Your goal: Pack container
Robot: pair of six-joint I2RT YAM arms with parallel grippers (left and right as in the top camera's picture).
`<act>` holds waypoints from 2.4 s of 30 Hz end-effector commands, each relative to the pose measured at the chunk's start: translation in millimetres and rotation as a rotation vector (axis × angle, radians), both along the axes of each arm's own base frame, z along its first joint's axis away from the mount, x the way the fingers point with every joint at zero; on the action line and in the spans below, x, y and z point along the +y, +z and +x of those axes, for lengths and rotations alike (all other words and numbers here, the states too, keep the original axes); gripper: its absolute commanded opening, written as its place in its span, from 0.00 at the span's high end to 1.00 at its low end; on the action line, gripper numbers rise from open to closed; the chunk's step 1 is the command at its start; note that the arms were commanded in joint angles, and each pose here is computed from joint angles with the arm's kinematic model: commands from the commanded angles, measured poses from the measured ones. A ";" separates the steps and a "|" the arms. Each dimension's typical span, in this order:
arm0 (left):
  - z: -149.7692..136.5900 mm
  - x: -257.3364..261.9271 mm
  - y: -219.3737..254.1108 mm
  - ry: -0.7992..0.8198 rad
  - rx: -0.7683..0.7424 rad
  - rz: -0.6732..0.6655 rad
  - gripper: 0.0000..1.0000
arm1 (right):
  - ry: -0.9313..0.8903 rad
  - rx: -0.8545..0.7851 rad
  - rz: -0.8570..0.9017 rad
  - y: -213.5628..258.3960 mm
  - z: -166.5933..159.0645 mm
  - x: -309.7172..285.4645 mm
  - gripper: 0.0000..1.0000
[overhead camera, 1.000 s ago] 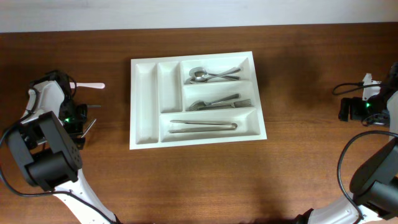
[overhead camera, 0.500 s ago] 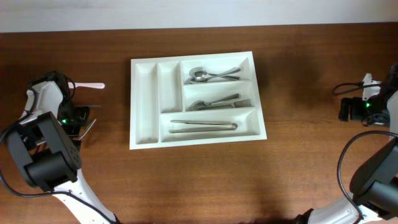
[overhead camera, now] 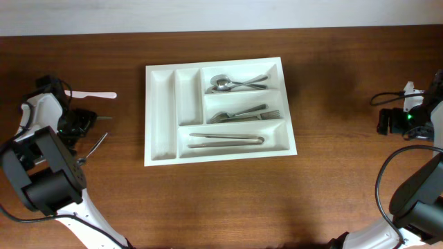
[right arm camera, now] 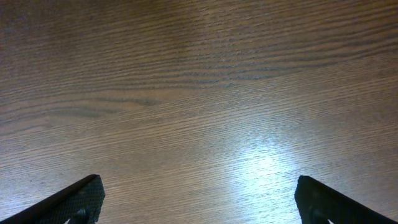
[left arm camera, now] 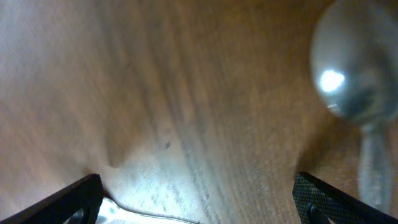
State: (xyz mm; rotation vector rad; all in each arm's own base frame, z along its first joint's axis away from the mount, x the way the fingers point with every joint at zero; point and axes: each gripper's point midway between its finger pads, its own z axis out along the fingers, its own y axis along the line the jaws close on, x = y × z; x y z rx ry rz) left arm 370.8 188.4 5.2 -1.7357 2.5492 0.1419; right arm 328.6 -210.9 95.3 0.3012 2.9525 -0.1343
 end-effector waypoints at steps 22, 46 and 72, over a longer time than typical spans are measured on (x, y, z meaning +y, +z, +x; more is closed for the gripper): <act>53.2 -22.9 23.9 -0.376 -0.323 -0.186 0.01 | -0.010 -0.009 -0.014 4.5 0.0 -2.1 0.01; 38.9 -22.6 16.2 0.361 -0.212 -0.142 0.03 | -0.010 -0.009 -0.014 4.5 0.0 -2.1 0.01; 72.7 -8.8 57.0 0.399 -0.316 -0.050 0.00 | -0.010 -0.009 -0.014 4.5 0.0 -2.1 0.01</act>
